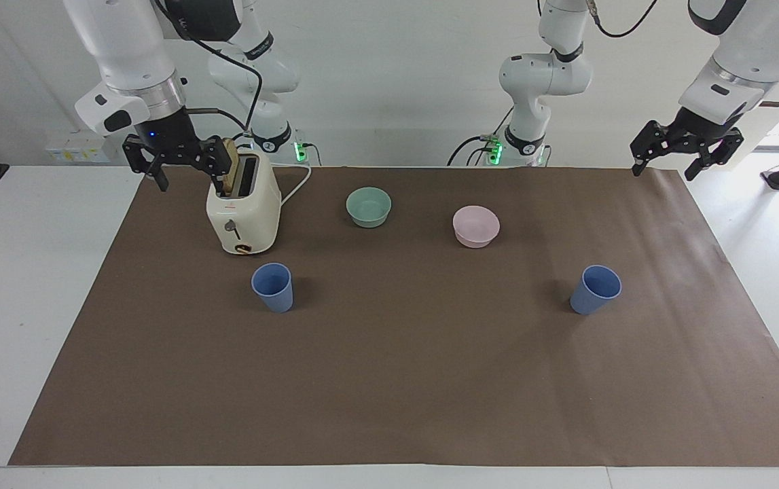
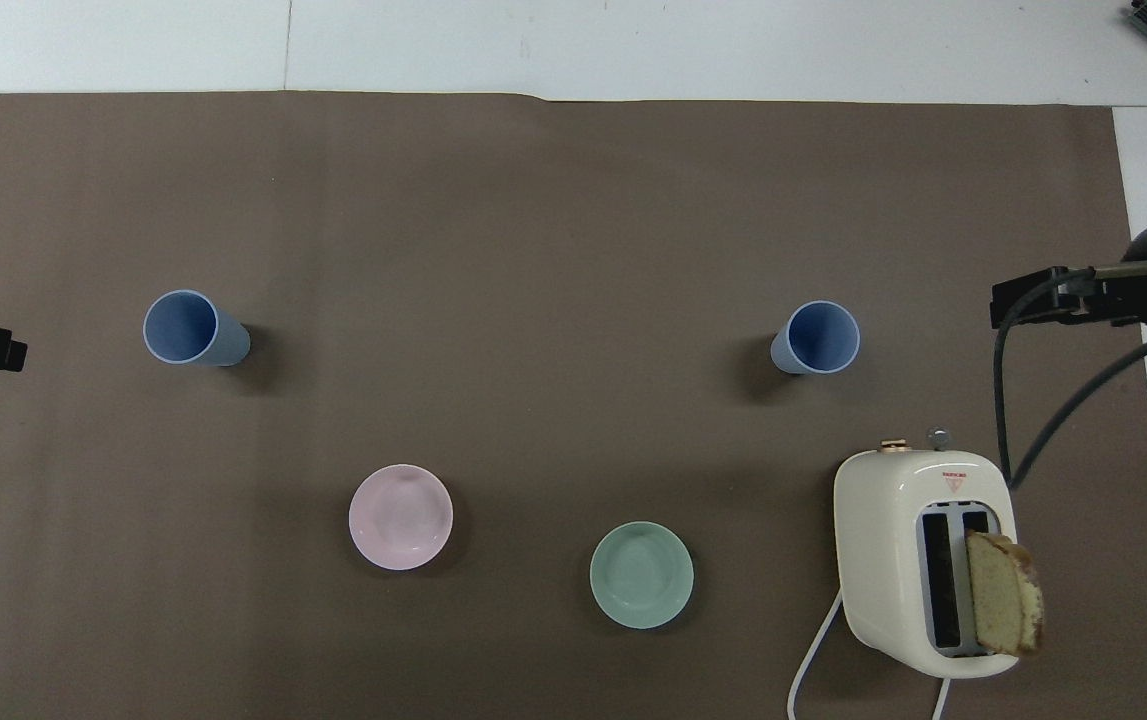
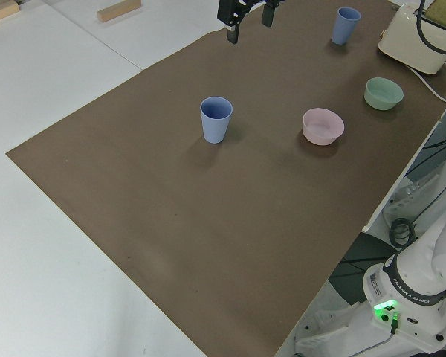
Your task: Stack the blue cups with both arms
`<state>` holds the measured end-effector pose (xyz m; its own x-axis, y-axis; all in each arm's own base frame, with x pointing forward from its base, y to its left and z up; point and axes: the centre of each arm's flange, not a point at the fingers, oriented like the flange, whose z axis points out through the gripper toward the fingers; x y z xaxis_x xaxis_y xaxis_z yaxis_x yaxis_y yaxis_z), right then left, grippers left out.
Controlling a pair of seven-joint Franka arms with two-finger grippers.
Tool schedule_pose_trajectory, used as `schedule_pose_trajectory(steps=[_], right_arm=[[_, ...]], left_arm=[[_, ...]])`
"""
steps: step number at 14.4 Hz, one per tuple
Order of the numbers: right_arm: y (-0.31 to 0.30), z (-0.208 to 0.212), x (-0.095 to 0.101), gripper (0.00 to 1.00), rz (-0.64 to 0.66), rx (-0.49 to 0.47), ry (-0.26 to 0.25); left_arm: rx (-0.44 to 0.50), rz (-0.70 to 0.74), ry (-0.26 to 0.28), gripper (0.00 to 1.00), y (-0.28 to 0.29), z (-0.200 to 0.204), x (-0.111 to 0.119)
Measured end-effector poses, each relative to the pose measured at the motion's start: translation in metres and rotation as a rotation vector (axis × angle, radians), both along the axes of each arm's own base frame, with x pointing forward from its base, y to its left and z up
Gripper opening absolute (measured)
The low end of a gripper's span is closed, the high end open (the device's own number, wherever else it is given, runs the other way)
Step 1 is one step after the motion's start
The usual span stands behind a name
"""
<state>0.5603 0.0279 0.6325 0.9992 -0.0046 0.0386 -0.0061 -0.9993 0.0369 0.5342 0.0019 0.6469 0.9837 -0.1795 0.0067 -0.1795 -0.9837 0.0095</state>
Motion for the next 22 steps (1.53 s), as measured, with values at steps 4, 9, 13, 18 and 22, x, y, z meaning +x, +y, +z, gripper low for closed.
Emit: schedule_pose_trajectory(steps=[4,9,13,18,22], right_arm=[[0.0,0.0,0.0,1.0,0.0,0.0,0.0],[0.0,0.0,0.0,1.0,0.0,0.0,0.0],[0.0,0.0,0.0,1.0,0.0,0.0,0.0],[0.0,0.0,0.0,1.0,0.0,0.0,0.0],[0.0,0.0,0.0,1.0,0.0,0.0,0.0]], left_arm=[[0.0,0.0,-0.001,1.0,0.0,-0.0006,0.0002],[0.0,0.0,-0.011,1.0,0.0,0.0003,0.0014],[0.0,0.0,-0.015,1.0,0.0,0.0006,0.0018],[0.0,-0.001,-0.021,1.0,-0.0004,0.0001,0.0031],[0.0,-0.009,-0.025,1.0,0.0001,0.0004,0.0037]])
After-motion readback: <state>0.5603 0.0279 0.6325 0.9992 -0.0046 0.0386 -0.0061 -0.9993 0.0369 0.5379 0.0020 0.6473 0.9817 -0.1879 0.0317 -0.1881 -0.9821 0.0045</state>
